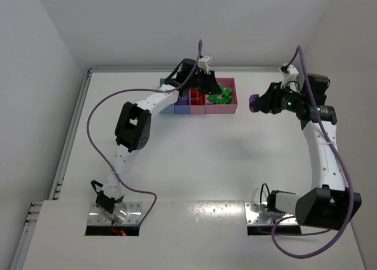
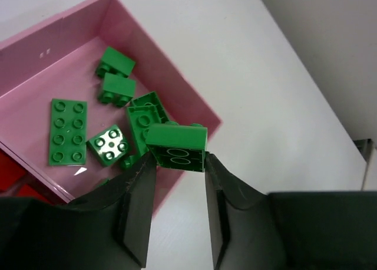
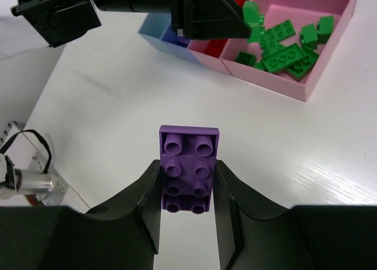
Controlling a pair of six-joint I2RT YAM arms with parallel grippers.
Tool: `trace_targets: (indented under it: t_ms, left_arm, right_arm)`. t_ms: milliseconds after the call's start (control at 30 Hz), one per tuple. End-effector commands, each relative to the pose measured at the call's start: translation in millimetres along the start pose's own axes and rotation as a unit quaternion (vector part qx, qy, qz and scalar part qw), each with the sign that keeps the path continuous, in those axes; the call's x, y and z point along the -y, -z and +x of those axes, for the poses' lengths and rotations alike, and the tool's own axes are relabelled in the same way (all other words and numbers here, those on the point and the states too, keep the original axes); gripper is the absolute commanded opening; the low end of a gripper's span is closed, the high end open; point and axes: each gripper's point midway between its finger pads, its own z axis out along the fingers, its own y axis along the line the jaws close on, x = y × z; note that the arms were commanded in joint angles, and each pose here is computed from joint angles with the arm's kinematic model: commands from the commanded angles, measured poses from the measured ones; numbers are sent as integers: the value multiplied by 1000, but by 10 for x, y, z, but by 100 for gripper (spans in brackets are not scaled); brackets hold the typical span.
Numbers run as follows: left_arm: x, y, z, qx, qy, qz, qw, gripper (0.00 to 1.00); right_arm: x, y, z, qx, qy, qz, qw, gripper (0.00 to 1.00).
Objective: Sort the legos into containers by color
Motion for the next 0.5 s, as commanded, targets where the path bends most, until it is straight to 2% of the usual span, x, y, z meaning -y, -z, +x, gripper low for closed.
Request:
trace_targets:
  t_ms: [0, 67, 100, 233, 333, 467]
  left_arm:
    - [-150, -53, -182, 23, -9, -39, 999, 42]
    - [-180, -90, -244, 32, -8, -45, 998, 50]
    - [-206, -116, -223, 31, -7, -46, 998, 58]
    - [-126, -105, -346, 44, -16, -34, 998, 71]
    - [155, 47, -642, 68, -35, -6, 997, 73]
    - [396, 644, -1154, 111, -37, -1, 993, 73]
  right_arm:
    - [55, 63, 115, -17, 9, 25, 999, 0]
    - [54, 64, 115, -17, 9, 25, 999, 0]
    - [54, 64, 115, -17, 9, 25, 999, 0]
    - [33, 8, 66, -20, 14, 21, 999, 0]
    - [109, -120, 62, -27, 1, 17, 999, 0]
    - [-66, -463, 32, -49, 18, -20, 998, 0]
